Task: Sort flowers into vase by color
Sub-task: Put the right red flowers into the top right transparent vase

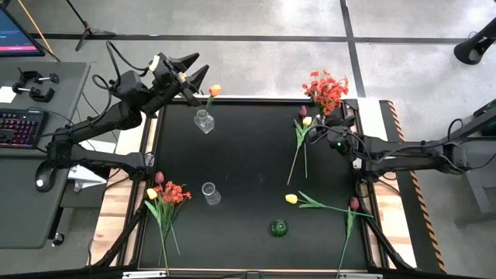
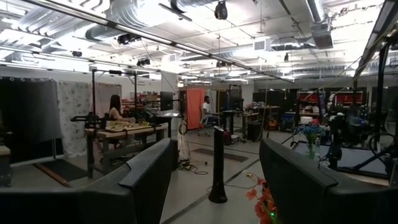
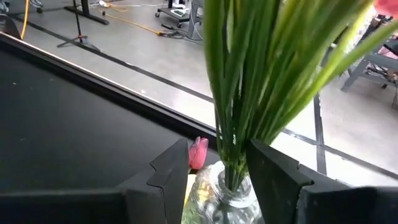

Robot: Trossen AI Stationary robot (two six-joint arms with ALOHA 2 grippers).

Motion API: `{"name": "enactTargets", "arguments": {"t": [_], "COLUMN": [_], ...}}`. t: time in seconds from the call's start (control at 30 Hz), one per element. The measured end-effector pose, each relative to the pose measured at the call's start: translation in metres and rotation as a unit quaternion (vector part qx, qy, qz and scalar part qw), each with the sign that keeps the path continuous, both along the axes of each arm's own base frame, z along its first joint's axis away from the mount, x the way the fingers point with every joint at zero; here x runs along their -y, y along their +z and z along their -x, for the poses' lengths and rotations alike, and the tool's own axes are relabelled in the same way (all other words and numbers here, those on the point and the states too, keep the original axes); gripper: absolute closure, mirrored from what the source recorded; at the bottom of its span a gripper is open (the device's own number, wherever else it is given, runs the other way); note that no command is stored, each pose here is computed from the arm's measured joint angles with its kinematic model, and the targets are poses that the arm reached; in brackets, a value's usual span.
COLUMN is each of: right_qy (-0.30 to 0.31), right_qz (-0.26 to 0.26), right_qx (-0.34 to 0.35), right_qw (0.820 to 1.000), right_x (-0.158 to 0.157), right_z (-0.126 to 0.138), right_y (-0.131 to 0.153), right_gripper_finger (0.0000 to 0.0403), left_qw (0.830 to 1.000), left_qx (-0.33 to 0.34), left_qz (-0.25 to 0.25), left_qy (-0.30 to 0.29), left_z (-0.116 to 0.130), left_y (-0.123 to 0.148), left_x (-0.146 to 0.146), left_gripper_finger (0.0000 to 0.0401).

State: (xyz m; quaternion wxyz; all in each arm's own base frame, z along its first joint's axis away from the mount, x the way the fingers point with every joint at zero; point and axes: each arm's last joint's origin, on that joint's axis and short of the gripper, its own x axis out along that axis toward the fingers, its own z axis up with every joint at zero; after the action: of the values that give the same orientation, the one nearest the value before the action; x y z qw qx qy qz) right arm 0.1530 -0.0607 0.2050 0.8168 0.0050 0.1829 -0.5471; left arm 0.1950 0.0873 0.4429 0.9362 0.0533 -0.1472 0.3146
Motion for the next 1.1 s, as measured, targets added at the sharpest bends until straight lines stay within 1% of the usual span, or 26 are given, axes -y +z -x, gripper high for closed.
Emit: {"name": "enactTargets", "arguments": {"t": [0.1,0.2,0.27,0.47,0.5,0.67,0.93,1.1], "right_qy": [0.001,-0.002,-0.006,-0.023,-0.024,-0.031,-0.059,-0.062], "right_qz": [0.001,0.002,0.005,0.008,0.006,-0.008,-0.048,-0.055], "right_qx": [-0.003,-0.005,-0.005,0.003,0.005,0.022,0.024,0.027], "right_qw": [1.0,1.0,1.0,1.0,1.0,0.999,0.997,0.996], "right_x": [0.001,0.002,0.002,0.002,0.002,0.002,0.0,0.0], "right_z": [-0.003,-0.005,-0.005,-0.004,-0.004,-0.003,0.005,0.005], "right_y": [-0.002,-0.003,-0.002,-0.002,-0.002,-0.004,-0.014,-0.016], "right_gripper_finger": [0.0256,0.0275,0.0298,0.0386,0.0394,0.0397,0.0402,0.0402], "left_qw": [1.0,1.0,1.0,1.0,1.0,1.0,1.0,1.0], "left_qx": [0.0,-0.001,-0.001,-0.002,-0.002,-0.002,-0.002,-0.002], "left_qz": [0.0,0.0,0.0,0.0,0.0,0.0,0.0,0.0], "left_qy": [0.0,0.0,0.0,0.0,0.0,0.0,0.001,0.001], "left_z": [0.0,0.0,0.0,0.0,0.0,0.0,0.0,0.0], "left_y": [0.0,0.0,0.0,0.0,0.0,0.0,0.0,0.0], "left_x": [0.0,0.0,0.0,0.0,0.0,0.0,0.0,0.0], "left_gripper_finger": [0.0172,0.0172,0.0172,0.0172,0.0172,0.0172,0.0172,0.0172]}}
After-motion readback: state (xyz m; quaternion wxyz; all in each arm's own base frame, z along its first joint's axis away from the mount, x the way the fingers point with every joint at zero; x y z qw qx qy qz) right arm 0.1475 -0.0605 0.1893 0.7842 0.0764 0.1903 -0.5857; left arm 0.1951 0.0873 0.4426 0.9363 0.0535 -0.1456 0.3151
